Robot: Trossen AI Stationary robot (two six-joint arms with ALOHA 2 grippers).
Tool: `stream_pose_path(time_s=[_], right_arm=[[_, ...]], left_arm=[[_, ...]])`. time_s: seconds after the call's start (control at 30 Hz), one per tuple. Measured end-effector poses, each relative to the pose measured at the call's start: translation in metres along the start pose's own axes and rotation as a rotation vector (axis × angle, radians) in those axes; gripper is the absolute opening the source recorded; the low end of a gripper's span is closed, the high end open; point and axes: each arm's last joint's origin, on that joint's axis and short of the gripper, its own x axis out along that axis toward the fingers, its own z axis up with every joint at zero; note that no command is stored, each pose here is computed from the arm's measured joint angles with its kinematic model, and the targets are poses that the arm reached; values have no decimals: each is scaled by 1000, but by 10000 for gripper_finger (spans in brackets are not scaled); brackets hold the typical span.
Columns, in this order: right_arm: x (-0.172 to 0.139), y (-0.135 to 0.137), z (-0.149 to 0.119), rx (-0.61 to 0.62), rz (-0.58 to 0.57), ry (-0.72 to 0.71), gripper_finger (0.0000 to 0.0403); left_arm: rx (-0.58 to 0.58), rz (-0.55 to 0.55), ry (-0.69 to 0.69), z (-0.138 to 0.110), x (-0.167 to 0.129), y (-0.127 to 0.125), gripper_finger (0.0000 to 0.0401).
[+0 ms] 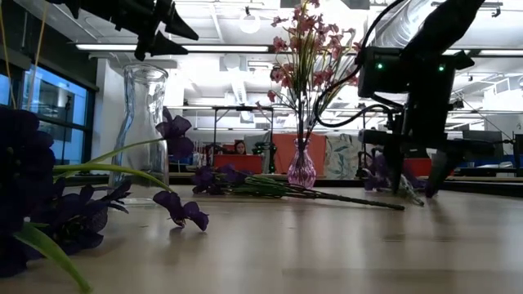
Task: Sort flowers into vase by color
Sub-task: Put the right purple flowers into the transparent vase
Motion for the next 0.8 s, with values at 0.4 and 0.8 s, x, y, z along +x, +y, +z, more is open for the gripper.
stream_pose_path(time_s=[0.4,0.8], right_arm=[[-8,3,16,-102,-102,-64,236],[-9,22,18,-50,110,-52,236]], left_arm=[[-52,3,-2,0,0,0,246],[-152,-6,0,0,0,0,246]])
